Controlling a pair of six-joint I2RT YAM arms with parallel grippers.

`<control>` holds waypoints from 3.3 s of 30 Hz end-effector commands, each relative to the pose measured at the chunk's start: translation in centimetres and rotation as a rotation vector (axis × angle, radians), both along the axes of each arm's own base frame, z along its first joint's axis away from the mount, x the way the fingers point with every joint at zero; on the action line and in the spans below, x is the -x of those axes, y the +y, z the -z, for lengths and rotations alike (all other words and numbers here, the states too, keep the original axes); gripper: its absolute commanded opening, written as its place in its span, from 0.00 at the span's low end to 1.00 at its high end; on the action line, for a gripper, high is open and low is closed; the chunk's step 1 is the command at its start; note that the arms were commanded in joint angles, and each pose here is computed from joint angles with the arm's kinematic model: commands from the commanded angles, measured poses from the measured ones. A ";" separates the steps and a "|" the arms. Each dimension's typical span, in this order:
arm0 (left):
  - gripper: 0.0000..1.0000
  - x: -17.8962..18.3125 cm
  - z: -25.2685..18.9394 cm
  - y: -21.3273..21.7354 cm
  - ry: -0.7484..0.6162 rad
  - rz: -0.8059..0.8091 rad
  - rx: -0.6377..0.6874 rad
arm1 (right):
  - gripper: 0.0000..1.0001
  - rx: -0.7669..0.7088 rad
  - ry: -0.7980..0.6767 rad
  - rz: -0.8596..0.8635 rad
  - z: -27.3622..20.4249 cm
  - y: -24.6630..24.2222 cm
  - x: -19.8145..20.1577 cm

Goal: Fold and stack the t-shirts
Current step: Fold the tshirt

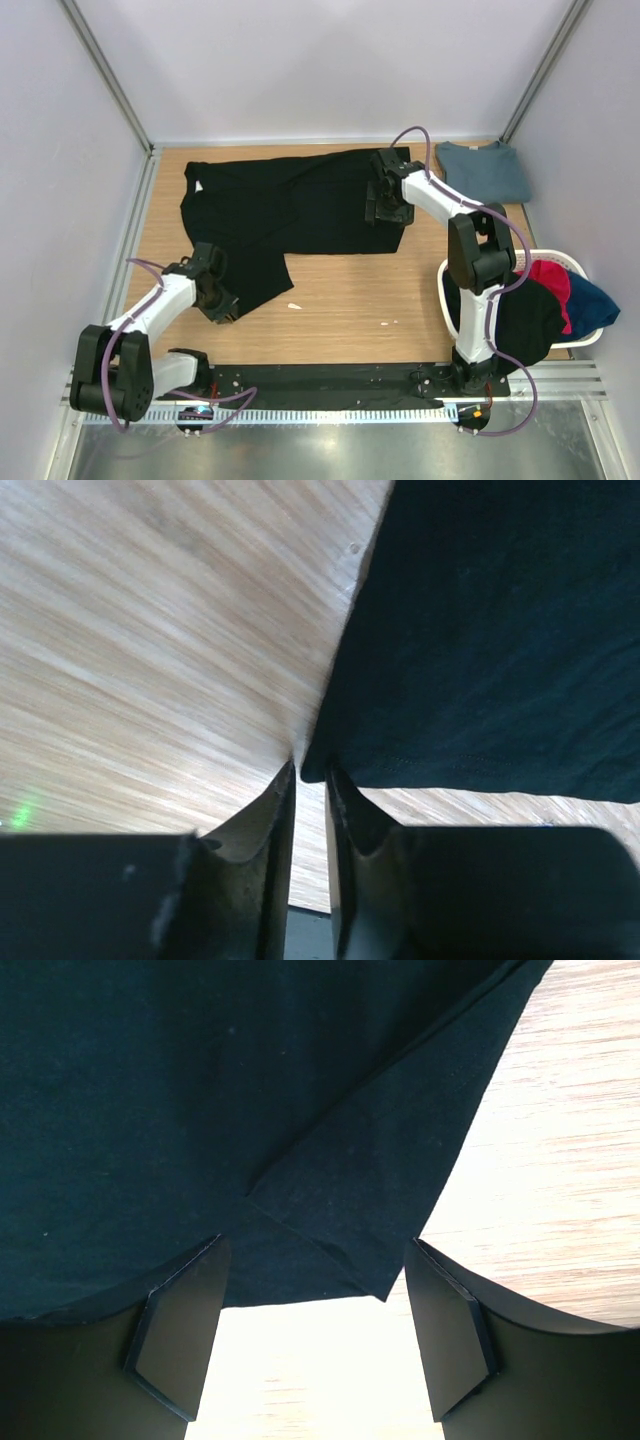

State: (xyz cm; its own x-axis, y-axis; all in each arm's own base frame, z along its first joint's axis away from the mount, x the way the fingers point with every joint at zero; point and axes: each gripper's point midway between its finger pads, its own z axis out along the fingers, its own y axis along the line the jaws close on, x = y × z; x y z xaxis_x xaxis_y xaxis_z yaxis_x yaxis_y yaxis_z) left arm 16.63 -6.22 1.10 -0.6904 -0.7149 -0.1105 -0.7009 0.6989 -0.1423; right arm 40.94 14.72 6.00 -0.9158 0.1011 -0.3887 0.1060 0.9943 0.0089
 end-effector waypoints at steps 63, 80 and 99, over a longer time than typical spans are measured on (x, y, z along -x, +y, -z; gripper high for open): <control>0.00 -2.1 -0.8 1.1 -0.110 0.060 -0.074 | 0.46 0.094 -0.045 -0.068 1.6 2.3 -2.2; 0.00 -2.2 -0.9 0.9 -0.110 0.066 -0.067 | 0.51 0.087 -0.102 -0.081 -2.3 2.7 -1.9; 0.00 -2.1 -0.8 1.0 -0.107 0.076 -0.074 | 0.50 0.150 0.006 -0.135 3.4 2.2 -0.9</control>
State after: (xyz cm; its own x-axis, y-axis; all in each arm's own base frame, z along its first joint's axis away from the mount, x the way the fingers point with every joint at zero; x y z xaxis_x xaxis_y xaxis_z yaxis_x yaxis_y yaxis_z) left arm 18.56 -5.40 1.73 -0.7204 -0.6582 -0.2185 -0.6374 0.7525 -0.1655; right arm 41.69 16.66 2.91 -0.9247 -0.0602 -0.3760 -0.0084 0.9904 -0.1379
